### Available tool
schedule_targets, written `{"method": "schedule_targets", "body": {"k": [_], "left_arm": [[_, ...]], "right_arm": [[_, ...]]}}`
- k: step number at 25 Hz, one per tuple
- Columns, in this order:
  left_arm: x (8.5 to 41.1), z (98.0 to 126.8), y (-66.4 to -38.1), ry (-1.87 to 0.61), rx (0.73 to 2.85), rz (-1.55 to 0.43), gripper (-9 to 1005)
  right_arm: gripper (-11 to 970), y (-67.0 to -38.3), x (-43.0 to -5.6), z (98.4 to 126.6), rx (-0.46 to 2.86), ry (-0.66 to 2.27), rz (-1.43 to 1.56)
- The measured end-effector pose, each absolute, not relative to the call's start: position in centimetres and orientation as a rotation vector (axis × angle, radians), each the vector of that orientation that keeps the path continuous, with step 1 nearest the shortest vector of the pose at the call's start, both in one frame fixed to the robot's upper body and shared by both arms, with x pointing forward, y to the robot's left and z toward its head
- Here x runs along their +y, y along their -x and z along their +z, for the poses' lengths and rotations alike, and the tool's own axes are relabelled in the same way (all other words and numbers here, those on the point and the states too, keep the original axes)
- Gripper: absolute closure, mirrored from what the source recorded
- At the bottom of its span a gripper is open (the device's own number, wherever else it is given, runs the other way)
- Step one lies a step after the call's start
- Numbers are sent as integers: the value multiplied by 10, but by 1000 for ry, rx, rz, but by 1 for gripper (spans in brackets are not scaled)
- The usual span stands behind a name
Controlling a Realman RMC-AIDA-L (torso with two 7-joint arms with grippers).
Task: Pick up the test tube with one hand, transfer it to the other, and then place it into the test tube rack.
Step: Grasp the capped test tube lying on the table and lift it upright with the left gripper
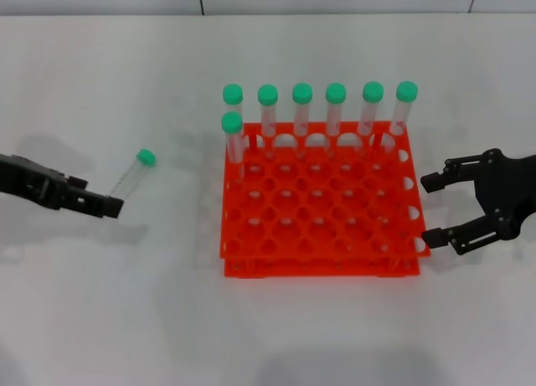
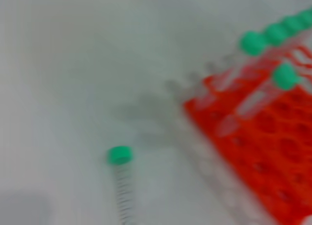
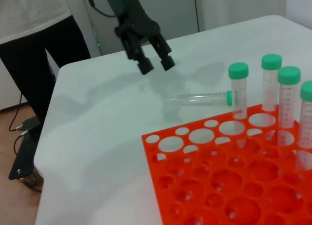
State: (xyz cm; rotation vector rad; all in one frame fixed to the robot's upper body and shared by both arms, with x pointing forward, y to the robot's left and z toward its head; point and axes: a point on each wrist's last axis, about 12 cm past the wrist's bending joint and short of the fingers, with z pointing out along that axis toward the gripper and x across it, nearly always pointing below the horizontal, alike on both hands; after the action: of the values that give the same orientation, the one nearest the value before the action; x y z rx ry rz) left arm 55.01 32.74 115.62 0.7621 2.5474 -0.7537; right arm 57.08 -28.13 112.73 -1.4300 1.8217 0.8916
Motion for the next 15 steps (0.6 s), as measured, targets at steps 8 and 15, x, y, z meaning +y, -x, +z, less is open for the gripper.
{"method": "schedule_targets", "body": {"k": [8,15], "left_arm": [[309,1143,-564,-754,2676,-651,135],[301,1135,-573,-713,2748,-568,135]], "right_arm": [[90,-573,-281,1128,1820,1419,878],[90,-573,-281,1126,1825,1410,869]]}}
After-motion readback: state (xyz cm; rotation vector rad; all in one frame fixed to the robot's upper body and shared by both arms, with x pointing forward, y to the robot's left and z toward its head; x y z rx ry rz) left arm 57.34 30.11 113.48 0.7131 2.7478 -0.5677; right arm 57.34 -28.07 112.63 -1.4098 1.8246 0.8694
